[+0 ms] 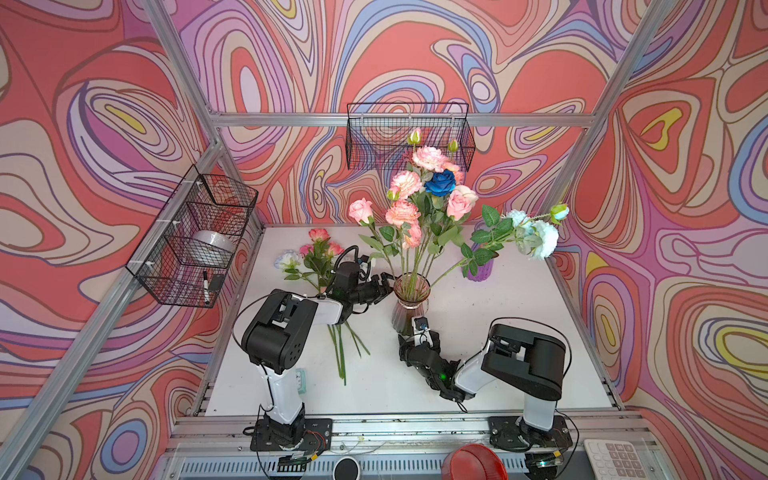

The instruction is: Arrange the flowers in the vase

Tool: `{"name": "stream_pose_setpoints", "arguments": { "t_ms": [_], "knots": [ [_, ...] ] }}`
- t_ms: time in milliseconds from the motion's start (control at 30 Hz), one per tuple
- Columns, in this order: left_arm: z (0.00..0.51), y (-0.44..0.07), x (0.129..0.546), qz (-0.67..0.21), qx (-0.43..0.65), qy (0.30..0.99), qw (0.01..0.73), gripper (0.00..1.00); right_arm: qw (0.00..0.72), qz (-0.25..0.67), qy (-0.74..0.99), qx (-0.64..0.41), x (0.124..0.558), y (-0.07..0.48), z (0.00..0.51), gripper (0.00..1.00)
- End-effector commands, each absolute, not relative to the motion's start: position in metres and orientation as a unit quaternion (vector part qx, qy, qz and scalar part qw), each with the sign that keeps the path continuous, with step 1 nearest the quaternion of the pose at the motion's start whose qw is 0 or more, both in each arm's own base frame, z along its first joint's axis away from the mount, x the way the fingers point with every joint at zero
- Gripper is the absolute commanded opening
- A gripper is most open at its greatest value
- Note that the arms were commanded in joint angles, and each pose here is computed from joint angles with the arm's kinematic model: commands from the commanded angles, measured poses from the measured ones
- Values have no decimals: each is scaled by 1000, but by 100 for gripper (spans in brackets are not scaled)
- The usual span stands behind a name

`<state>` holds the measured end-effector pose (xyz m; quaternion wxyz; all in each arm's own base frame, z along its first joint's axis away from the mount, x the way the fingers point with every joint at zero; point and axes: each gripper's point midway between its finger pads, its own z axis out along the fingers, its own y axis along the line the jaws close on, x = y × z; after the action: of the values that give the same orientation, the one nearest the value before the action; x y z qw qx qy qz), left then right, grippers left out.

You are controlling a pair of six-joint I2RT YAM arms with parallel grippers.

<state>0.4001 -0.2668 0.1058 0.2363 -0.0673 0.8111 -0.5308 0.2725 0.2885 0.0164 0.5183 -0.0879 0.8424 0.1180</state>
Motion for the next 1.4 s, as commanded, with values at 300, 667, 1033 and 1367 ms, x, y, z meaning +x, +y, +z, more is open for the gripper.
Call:
{"name": "stream_pose_setpoints", "arguments": {
  "t_ms": [300,667,1033,1367],
  "knots": [
    [120,-243,419,-501,-88,816,274,72,415,75,895,-147,264,270,-52,85],
    [116,-264,409,-571,-67,776,259,73,408,77,894,-166,265,279,-54,85],
    [115,-256,413,-564,-70,779,266,70,411,69,893,-170,272,286,-52,86],
    [106,-238,414,-536,-97,793,274,70,410,60,893,-175,276,291,-54,86]
  ]
}}
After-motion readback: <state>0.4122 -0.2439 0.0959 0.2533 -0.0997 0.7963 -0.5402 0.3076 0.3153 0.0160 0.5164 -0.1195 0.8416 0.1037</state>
